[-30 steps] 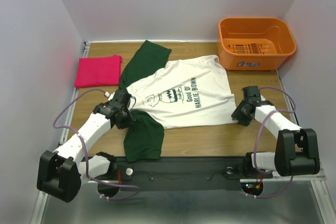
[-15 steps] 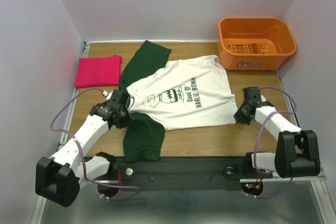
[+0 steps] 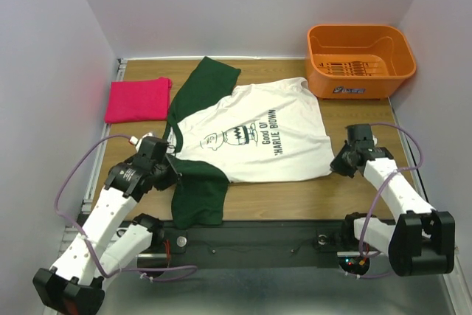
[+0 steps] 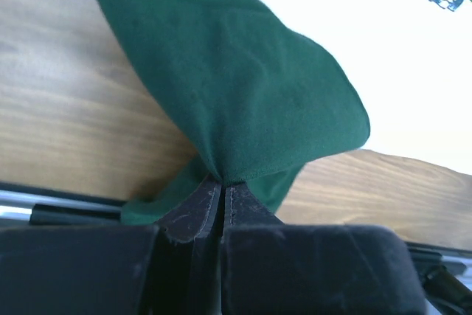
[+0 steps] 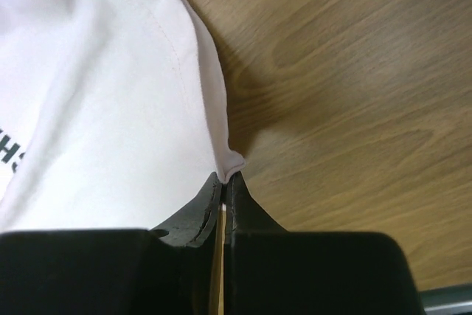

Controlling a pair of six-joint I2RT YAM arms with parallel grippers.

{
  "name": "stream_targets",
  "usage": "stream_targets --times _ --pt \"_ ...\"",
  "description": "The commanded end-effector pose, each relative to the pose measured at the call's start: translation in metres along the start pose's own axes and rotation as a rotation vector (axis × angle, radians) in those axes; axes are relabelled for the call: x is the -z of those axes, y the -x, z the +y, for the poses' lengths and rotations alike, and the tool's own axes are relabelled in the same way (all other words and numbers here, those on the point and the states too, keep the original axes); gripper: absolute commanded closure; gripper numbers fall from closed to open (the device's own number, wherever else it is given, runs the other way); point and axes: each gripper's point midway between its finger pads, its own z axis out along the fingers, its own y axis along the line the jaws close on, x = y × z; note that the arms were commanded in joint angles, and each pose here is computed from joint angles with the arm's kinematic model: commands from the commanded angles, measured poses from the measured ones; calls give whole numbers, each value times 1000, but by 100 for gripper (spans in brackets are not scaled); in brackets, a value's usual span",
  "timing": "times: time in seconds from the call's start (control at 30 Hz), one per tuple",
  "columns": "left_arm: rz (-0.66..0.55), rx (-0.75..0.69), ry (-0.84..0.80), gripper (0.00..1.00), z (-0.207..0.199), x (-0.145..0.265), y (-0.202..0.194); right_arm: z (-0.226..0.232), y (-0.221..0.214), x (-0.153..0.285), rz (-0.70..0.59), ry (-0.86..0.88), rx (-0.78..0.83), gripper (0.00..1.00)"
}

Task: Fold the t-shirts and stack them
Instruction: Fold the tshirt

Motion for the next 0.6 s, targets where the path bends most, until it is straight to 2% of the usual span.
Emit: stream_targets --times 0.0,0.2,0.57 --pt "-23 49 -31 100 -3 27 3 11 10 25 -19 54 -30 99" --pt "-51 78 -48 100 -1 45 6 13 -1 46 -4 106 -56 99" --pt "-85 114 -47 100 7 63 8 -1 -12 65 -11 97 -61 99"
